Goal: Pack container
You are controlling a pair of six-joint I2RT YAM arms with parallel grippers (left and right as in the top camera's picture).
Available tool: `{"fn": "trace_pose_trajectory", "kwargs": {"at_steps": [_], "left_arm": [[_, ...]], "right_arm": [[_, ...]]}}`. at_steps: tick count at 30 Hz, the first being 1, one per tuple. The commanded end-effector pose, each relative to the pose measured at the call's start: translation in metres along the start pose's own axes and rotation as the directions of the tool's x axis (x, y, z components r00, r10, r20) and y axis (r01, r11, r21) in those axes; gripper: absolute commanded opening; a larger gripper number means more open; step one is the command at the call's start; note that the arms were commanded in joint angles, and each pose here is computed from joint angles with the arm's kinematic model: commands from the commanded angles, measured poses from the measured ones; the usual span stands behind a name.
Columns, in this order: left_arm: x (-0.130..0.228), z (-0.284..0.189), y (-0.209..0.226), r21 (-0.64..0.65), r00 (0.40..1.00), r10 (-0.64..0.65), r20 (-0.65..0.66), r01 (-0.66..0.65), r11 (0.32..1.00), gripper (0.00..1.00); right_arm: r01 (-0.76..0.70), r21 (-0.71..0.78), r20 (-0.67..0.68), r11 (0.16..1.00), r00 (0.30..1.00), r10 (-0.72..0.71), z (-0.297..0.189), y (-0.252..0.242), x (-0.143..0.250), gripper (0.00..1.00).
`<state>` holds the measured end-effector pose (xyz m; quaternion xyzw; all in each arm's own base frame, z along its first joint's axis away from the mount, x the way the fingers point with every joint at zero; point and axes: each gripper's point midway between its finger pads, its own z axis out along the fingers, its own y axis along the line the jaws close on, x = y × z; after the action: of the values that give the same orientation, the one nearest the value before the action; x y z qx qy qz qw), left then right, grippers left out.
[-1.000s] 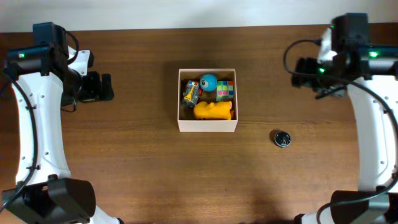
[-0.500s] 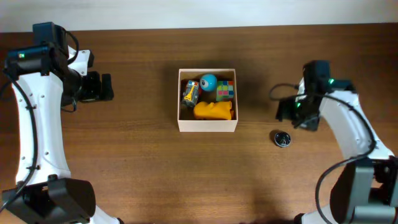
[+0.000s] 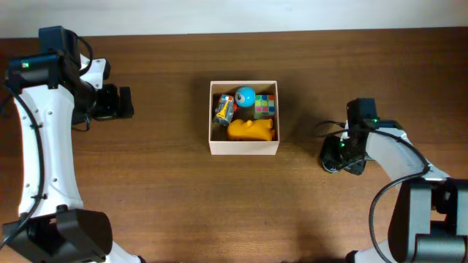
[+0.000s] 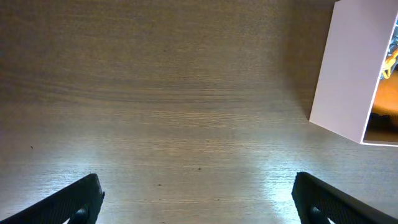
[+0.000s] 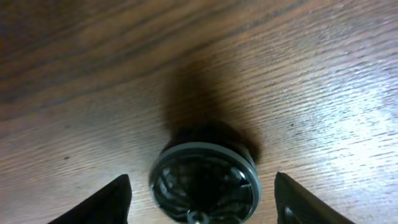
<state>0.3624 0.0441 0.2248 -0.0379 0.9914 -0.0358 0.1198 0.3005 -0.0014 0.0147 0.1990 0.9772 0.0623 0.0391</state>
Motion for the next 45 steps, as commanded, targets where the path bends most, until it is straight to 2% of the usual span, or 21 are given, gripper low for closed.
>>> {"fn": "trace_pose_trajectory", "kwargs": {"at_steps": [1,6,25,31,35,39,45], "left_arm": [[0.000,0.000,0.000,0.007,1.000,-0.017,0.002,0.017,1.000,0.99],[0.000,0.000,0.000,0.007,1.000,-0.017,0.002,0.017,1.000,0.99],[0.000,0.000,0.000,0.007,1.000,-0.017,0.002,0.017,1.000,0.99],[0.000,0.000,0.000,0.007,1.000,-0.017,0.002,0.017,1.000,0.99],[0.000,0.000,0.000,0.007,1.000,-0.017,0.002,0.017,1.000,0.99],[0.000,0.000,0.000,0.007,1.000,-0.017,0.002,0.017,1.000,0.99],[0.000,0.000,0.000,0.007,1.000,-0.017,0.002,0.017,1.000,0.99]], "right_arm": [[-0.010,0.019,0.006,1.000,1.000,0.010,0.004,-0.004,0.002,0.67],[-0.007,0.013,0.033,1.000,0.999,0.006,0.004,-0.002,-0.004,0.57],[0.015,0.043,0.019,0.999,1.000,-0.016,0.014,-0.001,-0.002,0.57],[0.016,0.069,0.009,0.997,1.000,-0.017,0.021,-0.005,-0.002,0.47],[0.018,0.060,0.030,0.998,0.999,-0.020,0.019,-0.003,-0.008,0.47],[0.024,0.048,0.062,0.999,0.998,-0.027,0.005,0.003,-0.017,0.47],[0.073,-0.046,0.132,0.996,0.989,-0.067,-0.052,0.032,-0.036,0.47]]}}
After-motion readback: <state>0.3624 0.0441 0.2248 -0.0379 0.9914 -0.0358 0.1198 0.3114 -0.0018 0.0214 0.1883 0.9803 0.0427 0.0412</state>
